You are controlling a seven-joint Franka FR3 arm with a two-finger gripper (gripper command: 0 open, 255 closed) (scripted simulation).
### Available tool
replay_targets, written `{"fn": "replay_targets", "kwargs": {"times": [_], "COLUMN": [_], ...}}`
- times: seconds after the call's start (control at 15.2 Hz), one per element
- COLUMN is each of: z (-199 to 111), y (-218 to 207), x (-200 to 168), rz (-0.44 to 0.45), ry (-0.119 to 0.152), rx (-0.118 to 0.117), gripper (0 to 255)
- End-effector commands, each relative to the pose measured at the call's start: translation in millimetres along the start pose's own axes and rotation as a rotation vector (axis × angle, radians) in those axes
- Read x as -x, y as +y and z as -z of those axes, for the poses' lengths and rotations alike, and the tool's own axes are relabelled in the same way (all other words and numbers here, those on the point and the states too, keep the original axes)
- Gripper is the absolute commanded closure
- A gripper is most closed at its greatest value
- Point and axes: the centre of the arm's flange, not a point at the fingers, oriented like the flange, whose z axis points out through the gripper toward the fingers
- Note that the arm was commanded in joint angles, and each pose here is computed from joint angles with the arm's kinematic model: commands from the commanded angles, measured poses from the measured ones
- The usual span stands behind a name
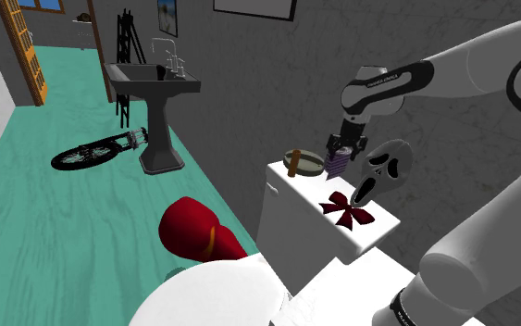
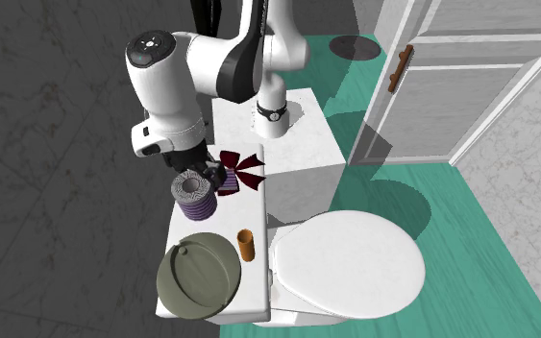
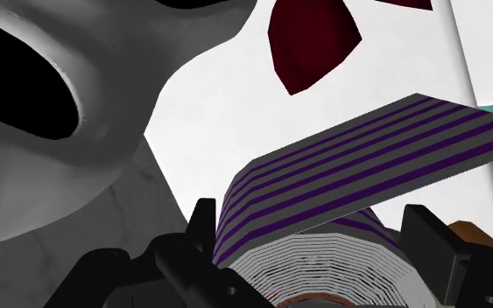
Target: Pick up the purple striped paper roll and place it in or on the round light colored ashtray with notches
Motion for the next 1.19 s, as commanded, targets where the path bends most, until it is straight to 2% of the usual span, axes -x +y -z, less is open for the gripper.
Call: {"fn": "replay_targets", "kwargs": {"times": [0.0, 0.33, 1.12], "z": [10.6, 34.7, 58.5], "y": [0.3, 0.8, -47.2], "x": [-0.8, -0.6, -149.7], "rz": [0.0, 0.0, 0.0], "ry": [0.0, 0.0, 0.0], "rx": [0.0, 0.0, 0.0], "gripper": [255, 255, 255]}}
